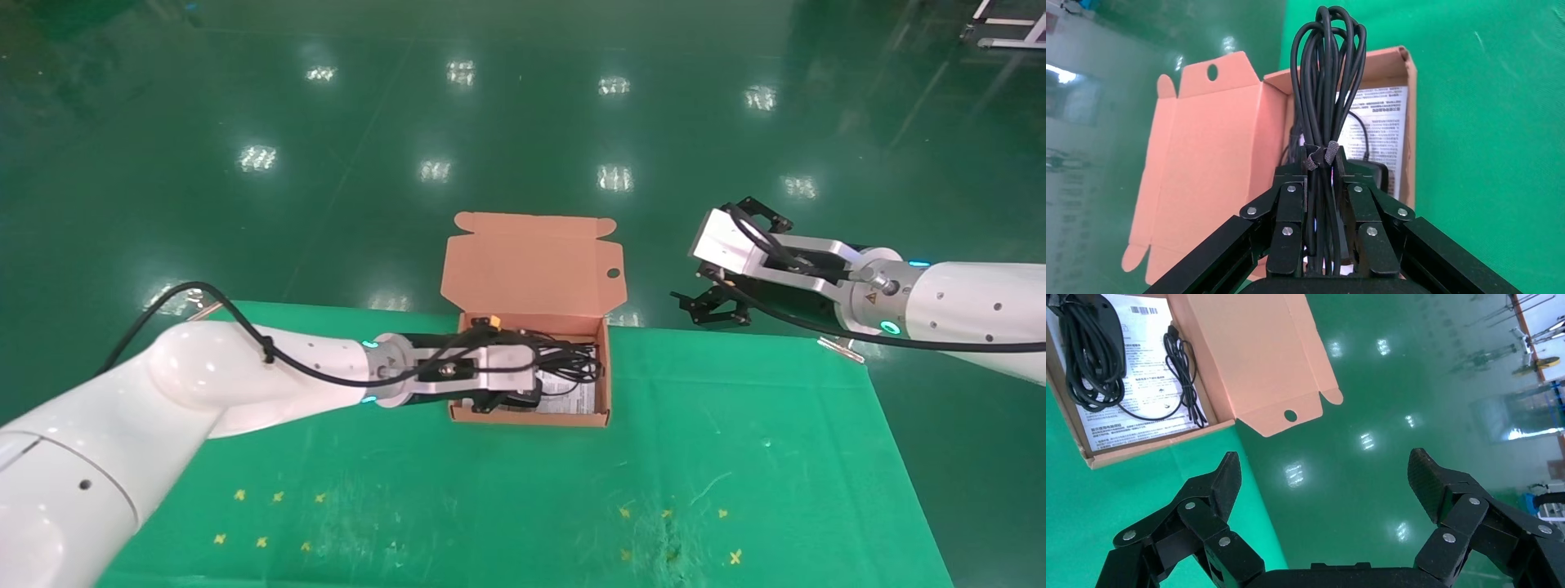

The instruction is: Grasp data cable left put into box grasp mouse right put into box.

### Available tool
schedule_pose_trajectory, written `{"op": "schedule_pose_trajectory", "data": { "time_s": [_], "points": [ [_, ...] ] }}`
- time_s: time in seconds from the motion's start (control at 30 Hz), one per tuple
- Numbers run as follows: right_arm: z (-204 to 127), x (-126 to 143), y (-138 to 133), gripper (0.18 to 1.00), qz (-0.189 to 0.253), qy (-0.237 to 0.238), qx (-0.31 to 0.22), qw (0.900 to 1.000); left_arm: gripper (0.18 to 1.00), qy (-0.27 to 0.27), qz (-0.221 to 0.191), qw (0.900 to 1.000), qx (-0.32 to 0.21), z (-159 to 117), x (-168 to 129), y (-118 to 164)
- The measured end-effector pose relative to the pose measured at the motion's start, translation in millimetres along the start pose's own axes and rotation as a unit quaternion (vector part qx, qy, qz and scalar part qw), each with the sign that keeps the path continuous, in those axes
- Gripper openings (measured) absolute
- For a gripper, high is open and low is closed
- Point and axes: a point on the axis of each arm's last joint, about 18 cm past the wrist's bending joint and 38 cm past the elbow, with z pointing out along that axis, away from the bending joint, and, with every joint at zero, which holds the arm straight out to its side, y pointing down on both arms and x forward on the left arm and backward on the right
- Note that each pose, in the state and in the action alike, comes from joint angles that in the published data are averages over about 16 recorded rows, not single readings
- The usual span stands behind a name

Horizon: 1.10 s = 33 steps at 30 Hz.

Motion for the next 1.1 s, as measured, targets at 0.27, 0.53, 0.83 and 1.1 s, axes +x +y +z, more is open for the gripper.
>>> {"op": "schedule_pose_trajectory", "data": {
  "time_s": [0.27, 0.53, 0.83, 1.1],
  "points": [
    [-0.5, 0.1, -0.1, 1.001, -0.001, 0.0, 0.0, 1.0, 0.271, 0.002, -0.006, 1.0, 0.001, -0.2, 0.3, 0.2],
    [-1.2, 3.6, -0.9, 1.001, 0.0, 0.004, 0.001, 1.0, 0.329, -0.007, -0.004, 1.0, 0.0, -6.0, -7.0, 3.0],
    [-13.2, 33.6, -9.6, 1.001, -0.005, 0.036, 0.009, 0.999, 0.477, -0.065, -0.013, 0.9978, 0.001, -38.7, -60.9, 5.3],
    [-27.0, 56.8, -17.4, 1.001, -0.007, 0.056, 0.017, 0.998, 0.665, -0.117, -0.032, 0.9925, 0.016, -75.6, -107.0, 3.1]
  ]
}}
